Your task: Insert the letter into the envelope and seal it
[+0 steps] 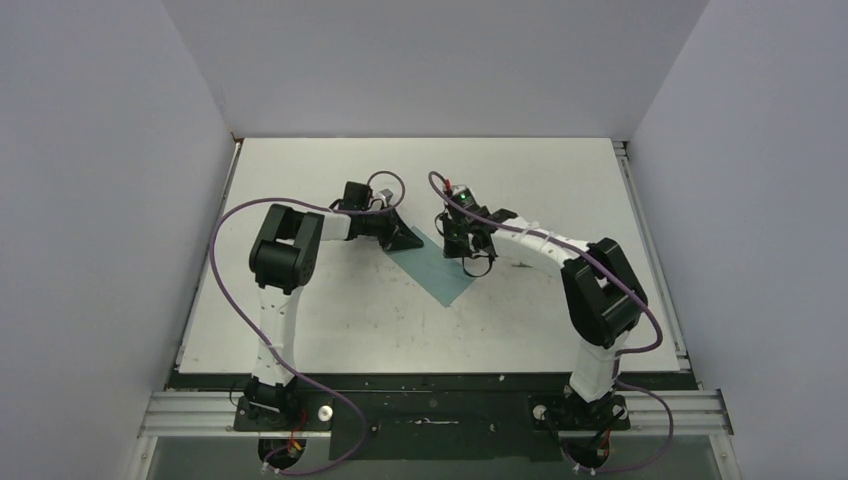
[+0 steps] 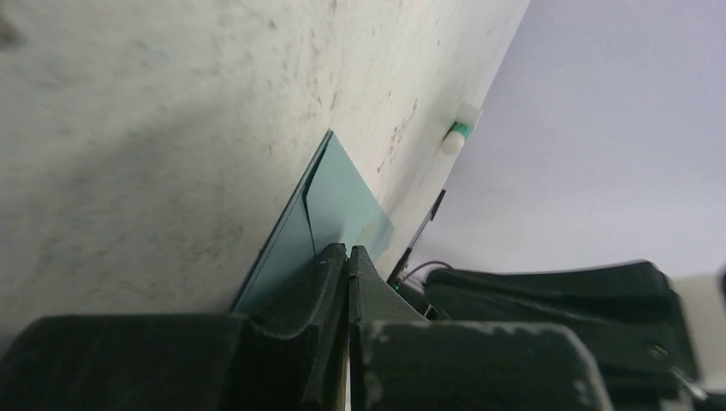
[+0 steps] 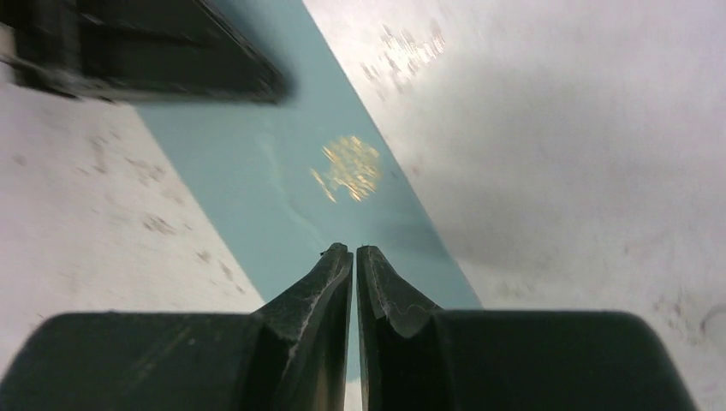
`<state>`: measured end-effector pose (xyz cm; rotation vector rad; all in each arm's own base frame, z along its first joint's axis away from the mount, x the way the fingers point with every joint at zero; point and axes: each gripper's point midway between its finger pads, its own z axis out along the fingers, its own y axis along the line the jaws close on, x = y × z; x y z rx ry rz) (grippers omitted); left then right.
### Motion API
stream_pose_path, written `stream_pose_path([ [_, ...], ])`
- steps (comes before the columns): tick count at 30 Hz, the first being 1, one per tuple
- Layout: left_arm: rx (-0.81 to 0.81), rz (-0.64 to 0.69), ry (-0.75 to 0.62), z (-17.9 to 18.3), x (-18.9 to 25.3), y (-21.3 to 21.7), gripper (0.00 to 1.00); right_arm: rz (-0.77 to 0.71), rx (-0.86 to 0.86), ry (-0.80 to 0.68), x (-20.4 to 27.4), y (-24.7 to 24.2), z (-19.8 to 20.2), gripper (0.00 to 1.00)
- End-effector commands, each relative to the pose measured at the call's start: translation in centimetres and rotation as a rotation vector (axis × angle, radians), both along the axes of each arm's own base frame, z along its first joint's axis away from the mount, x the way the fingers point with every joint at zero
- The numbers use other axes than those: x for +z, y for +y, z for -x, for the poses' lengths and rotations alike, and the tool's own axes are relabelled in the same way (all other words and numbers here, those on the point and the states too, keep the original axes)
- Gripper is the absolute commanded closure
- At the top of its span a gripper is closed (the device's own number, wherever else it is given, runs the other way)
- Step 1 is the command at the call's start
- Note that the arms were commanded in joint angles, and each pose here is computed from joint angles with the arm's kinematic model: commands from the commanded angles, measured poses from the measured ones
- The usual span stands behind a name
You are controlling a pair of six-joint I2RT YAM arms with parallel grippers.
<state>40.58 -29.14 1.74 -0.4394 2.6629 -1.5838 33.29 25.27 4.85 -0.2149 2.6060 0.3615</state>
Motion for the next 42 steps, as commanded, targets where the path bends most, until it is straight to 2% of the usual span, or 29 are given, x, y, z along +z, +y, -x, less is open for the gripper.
stream_pose_path([
  [1,0.097,0.09,-0.082,-3.3,1.8,1.3,1.0,0.003,0.046,-0.114,2.5,3.9,-3.5,0.89],
  [4,0.132,0.165,-0.157,-4.9,5.5,1.3,1.0,-0.004,0.05,-0.119,2.2,5.3,-4.4,0.88],
  [7,0.142,0.144,-0.199,-5.5,6.8,1.5,1.0,0.009,0.04,-0.142,1.6,6.0,-5.3,0.85],
  [14,0.115,-0.071,-0.213,-5.9,3.3,2.4,1.0,0.015,0.046,-0.196,0.6,7.6,-7.1,0.84],
  [25,0.024,-0.257,-0.217,-4.6,0.0,1.8,1.0,0.058,0.036,-0.173,-2.2,7.7,-7.6,0.88],
  [33,-0.017,-0.477,-0.145,-2.8,-3.6,3.6,1.0,0.143,0.045,-0.085,-4.8,6.1,-5.6,0.85],
  [39,-0.006,-0.498,-0.1,-2.2,-4.8,4.4,1.0,0.237,0.164,-0.056,-5.6,5.4,-1.8,0.85],
  [42,0.001,-0.494,-0.098,-2.4,-4.7,4.5,1.0,0.235,0.155,-0.034,-6.0,4.5,-0.3,0.87],
])
